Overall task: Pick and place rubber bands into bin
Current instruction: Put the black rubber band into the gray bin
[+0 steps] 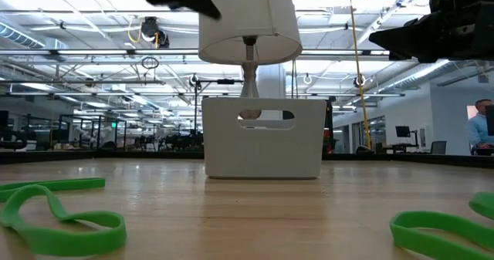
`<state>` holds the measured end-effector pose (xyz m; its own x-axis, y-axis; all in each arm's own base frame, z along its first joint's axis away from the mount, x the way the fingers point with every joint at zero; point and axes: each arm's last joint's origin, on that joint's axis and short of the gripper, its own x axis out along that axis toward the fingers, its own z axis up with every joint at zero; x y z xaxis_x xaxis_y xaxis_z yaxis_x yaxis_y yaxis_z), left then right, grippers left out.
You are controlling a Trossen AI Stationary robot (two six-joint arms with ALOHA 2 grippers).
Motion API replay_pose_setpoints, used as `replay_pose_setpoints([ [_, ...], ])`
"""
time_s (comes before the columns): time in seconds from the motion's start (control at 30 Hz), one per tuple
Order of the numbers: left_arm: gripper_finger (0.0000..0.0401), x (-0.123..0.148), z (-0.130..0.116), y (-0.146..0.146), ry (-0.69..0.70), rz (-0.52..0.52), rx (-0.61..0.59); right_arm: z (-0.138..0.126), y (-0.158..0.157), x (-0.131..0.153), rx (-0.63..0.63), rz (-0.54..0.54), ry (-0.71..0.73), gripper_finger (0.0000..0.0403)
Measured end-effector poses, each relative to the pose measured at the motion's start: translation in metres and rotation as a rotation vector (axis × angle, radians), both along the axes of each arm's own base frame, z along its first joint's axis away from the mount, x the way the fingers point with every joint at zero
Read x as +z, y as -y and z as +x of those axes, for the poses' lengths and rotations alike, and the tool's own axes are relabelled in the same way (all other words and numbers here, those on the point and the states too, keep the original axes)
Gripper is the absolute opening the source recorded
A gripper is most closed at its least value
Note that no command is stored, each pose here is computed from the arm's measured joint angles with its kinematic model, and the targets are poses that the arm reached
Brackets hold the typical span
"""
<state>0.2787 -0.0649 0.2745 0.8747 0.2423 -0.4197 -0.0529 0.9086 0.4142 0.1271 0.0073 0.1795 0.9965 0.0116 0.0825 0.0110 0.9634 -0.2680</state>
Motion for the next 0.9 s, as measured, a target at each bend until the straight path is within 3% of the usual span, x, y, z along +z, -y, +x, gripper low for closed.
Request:
replay_pose_setpoints([
  [0.13, 0.0041, 0.012, -0.024, 0.005, -0.029, -0.011, -0.025, 0.0, 0.0, 0.0, 0.0, 0.0, 0.0, 0.0],
  [0.2, 0.0012, 0.014, -0.033, 0.008, -0.052, -0.012, -0.04, 0.0, 0.0, 0.0, 0.0, 0.0, 0.0, 0.0],
  [0.3, 0.0014, 0.006, -0.043, 0.011, -0.067, 0.0, -0.073, 0.0, 0.0, 0.0, 0.001, 0.0, 0.0, 0.0],
  [0.4, 0.0005, -0.013, -0.052, 0.015, -0.076, -0.011, -0.221, 0.0, 0.0, 0.0, 0.001, 0.0, 0.0, 0.0],
  [0.53, 0.0006, -0.042, -0.059, 0.014, 0.097, -0.073, -0.415, 0.0, 0.0, 0.0, 0.002, 0.0, 0.0, 0.0],
  [0.7, 0.0004, -0.073, -0.075, -0.004, 0.281, -0.113, -0.432, 0.0, 0.0, 0.0, 0.003, 0.001, 0.001, 0.0],
  [0.9, 0.0003, -0.092, -0.109, -0.026, 0.412, -0.215, -0.329, 0.0, 0.0, 0.0, 0.004, 0.002, 0.001, 0.0],
])
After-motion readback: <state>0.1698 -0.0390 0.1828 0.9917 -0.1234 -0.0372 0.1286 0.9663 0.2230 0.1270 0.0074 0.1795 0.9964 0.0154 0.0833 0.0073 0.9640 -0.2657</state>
